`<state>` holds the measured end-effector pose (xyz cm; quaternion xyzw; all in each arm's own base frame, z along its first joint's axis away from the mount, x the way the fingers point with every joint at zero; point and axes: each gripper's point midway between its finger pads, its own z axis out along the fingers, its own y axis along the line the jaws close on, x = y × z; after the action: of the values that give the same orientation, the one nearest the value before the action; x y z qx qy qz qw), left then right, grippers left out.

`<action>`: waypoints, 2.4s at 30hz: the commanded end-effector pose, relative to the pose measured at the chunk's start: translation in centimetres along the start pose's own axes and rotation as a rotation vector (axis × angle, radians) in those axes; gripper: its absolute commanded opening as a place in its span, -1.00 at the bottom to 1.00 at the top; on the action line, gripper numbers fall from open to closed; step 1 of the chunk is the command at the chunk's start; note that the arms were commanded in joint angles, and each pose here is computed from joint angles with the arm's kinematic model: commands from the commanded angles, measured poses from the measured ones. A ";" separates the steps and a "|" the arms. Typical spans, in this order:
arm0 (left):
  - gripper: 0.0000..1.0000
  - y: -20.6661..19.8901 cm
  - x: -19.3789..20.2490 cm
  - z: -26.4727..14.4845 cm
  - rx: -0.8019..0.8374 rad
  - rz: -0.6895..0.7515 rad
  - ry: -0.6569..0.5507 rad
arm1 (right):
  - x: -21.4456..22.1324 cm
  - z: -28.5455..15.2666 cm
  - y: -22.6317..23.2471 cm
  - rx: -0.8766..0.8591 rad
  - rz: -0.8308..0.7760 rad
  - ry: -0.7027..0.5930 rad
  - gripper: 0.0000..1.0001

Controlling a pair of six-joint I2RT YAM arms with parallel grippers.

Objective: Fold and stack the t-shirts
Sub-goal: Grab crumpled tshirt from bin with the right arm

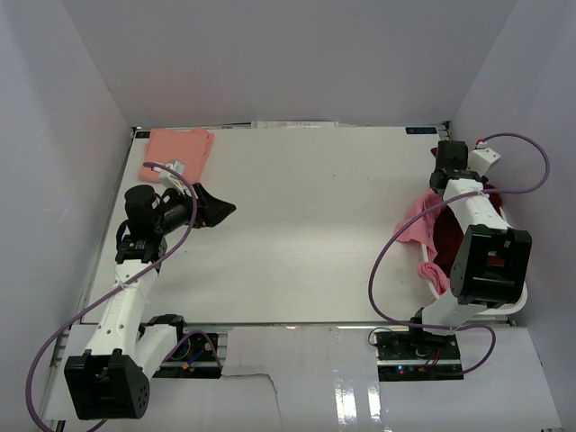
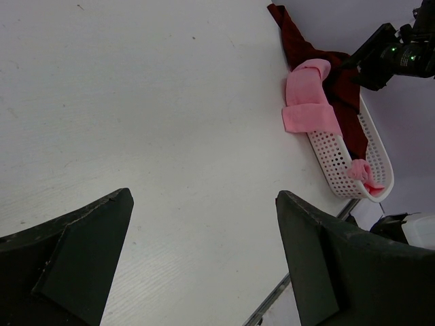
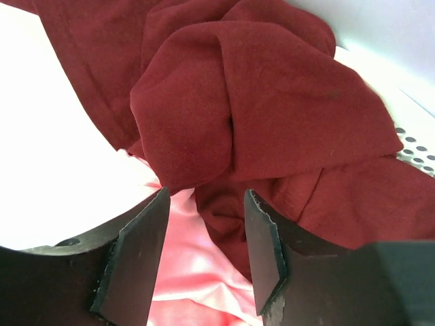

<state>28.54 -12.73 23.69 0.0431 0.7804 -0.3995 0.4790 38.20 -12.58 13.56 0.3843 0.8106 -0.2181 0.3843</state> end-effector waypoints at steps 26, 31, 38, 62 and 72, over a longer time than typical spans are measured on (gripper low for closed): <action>0.96 -0.2 -0.2 -0.1 0.007 0.016 -0.006 | -2.0 2.2 3.0 -0.021 0.024 -0.013 0.02; 0.96 -0.1 -0.1 -0.1 0.007 0.014 -0.003 | -1.8 2.5 2.8 -0.008 0.017 -0.011 -0.30; 0.96 -0.2 -0.2 -0.1 0.006 0.018 -0.006 | -1.5 2.7 2.8 -0.007 0.024 -0.005 -0.67; 0.96 0.3 0.2 0.2 0.000 0.002 0.012 | -19.4 -17.8 6.1 -0.645 -0.007 -0.330 -0.85; 0.96 0.8 0.1 0.2 -0.025 0.002 0.009 | -18.3 -36.5 13.3 -1.380 -0.354 -0.322 -0.85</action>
<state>28.84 -12.69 22.77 0.0364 0.7892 -0.3988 0.4656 42.36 3.60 46.39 0.0314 0.7693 0.1387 0.6228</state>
